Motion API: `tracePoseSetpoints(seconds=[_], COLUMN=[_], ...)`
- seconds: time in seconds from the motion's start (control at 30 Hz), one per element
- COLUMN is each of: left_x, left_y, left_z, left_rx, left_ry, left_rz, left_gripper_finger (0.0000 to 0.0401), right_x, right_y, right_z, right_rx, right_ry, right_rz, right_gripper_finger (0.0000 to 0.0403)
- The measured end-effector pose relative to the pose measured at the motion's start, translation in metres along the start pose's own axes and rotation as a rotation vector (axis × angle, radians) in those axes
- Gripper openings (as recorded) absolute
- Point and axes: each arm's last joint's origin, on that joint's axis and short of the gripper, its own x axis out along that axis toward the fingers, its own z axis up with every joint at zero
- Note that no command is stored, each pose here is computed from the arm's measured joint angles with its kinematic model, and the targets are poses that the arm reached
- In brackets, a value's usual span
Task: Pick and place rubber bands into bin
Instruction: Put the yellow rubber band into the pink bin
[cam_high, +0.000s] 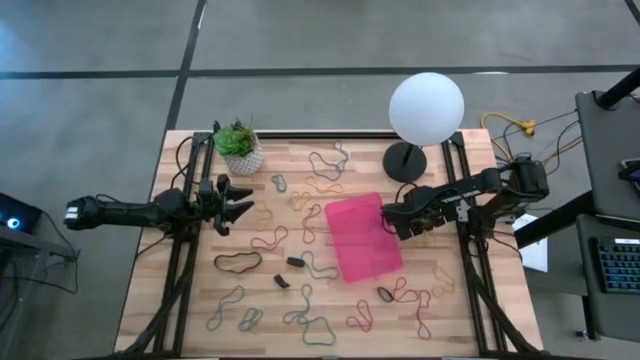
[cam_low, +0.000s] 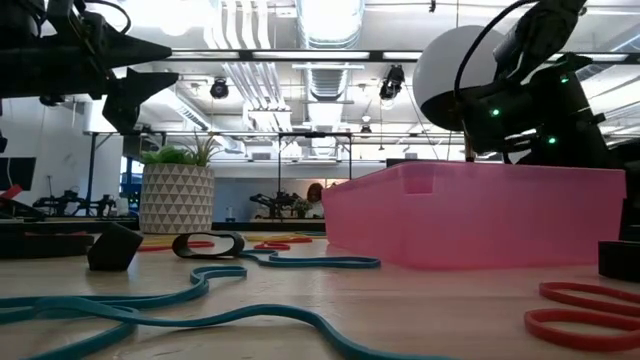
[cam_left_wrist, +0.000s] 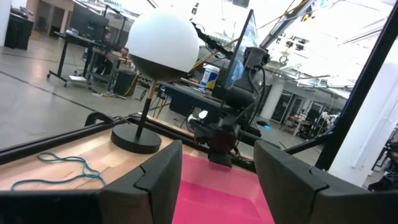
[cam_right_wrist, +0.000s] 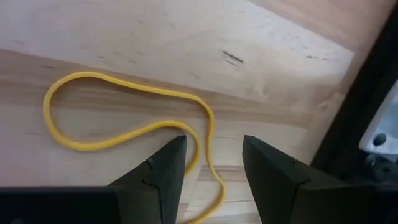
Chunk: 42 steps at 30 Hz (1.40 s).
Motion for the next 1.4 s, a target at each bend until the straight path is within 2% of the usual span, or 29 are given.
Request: tracePoseSetpoints(seconds=[0.3, 0.47, 0.8, 1.1, 1.3, 1.4], left_x=[0.0, 0.0, 0.0, 0.0, 0.0, 0.0], left_y=[0.0, 0.0, 0.0, 0.0, 0.0, 0.0], left_z=[0.0, 0.0, 0.0, 0.0, 0.0, 0.0], left_rx=[0.0, 0.0, 0.0, 0.0, 0.0, 0.0], left_ry=[0.0, 0.0, 0.0, 0.0, 0.0, -0.001], left_rz=[0.0, 0.0, 0.001, 0.001, 0.001, 0.001], left_gripper_finger=[0.0184, 0.0184, 0.0184, 0.0184, 0.0184, 0.0184], right_x=[0.005, 0.007, 0.011, 0.011, 0.011, 0.008], right_y=[-0.006, -0.009, -0.008, -0.007, -0.005, -0.002], right_z=[0.016, 0.021, 0.02, 0.02, 0.019, 0.02], right_rx=[-0.166, -0.205, -0.322, -0.502, -0.63, -0.655], right_ry=[0.093, 0.125, 0.141, 0.127, 0.157, 0.169], right_rz=[0.069, 0.098, 0.148, 0.175, 0.244, 0.279], right_gripper_finger=[0.0138, 0.0122, 0.0087, 0.0057, 0.0022, 0.0011])
